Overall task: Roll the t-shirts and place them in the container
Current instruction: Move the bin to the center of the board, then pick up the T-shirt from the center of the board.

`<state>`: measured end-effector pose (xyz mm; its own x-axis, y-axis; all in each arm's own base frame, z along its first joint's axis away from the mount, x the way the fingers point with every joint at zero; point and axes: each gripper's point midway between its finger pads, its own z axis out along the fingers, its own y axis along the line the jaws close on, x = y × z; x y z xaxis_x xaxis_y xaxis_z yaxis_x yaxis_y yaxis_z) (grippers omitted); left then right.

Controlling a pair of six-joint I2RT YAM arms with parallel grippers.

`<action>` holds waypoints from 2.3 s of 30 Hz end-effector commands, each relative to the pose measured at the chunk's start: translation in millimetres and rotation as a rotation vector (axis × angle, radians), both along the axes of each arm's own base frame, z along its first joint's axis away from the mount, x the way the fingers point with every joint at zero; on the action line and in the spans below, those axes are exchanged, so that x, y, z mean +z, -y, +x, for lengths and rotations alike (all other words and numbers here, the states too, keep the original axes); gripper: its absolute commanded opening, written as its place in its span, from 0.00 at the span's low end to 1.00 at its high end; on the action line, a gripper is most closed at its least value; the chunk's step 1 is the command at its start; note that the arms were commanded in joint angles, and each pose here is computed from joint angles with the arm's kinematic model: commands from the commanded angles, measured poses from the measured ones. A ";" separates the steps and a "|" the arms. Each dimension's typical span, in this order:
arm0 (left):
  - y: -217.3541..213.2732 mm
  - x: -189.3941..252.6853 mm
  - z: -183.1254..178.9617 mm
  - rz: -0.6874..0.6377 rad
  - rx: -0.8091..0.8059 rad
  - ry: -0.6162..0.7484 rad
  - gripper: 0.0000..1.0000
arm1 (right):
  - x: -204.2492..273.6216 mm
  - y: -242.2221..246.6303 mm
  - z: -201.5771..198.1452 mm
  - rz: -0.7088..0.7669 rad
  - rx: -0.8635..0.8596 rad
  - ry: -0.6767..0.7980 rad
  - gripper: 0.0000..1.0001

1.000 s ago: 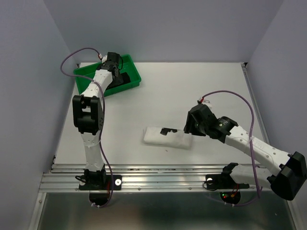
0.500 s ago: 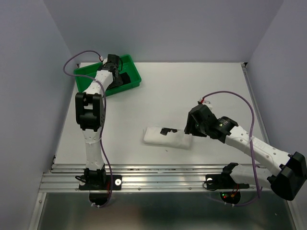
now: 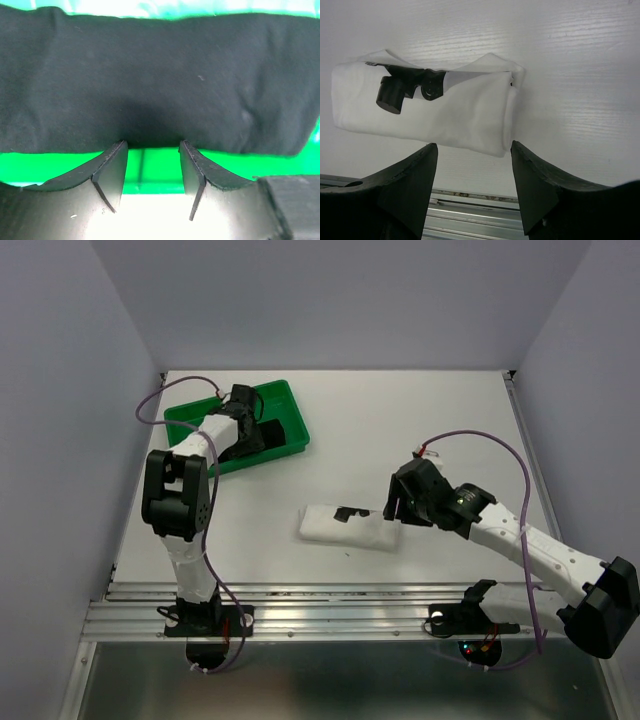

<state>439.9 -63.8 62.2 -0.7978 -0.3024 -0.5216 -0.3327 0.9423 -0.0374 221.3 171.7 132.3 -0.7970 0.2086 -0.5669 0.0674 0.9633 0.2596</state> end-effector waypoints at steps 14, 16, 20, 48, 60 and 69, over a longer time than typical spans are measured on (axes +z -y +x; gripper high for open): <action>72.6 73.8 -66.0 -0.056 -0.111 0.110 0.57 | -46.8 4.0 -25.5 0.199 -0.010 -0.119 0.76; 71.8 102.0 -71.1 -0.060 -0.099 0.167 0.58 | -50.5 4.6 -25.3 0.205 -0.013 -0.127 0.74; 79.6 130.3 -93.7 -0.094 -0.103 0.218 0.58 | -55.1 4.9 -21.8 0.206 -0.027 -0.131 0.70; 151.2 -17.1 -219.7 -0.573 -0.148 -0.099 0.74 | -121.6 3.3 7.2 0.040 -0.001 -0.184 0.35; 138.3 -38.9 -215.2 -0.497 -0.119 -0.084 0.70 | -126.3 3.5 6.1 0.027 0.009 -0.199 0.35; 135.5 -54.8 -212.2 -0.444 -0.135 -0.105 0.60 | -130.3 6.3 2.3 0.014 0.016 -0.211 0.35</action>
<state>235.4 -212.5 28.5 -0.8739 -0.4041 -0.2703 -0.2304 0.8338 -0.5016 237.8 184.7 24.9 -0.8728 0.2475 -0.4207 0.0938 0.9309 0.3530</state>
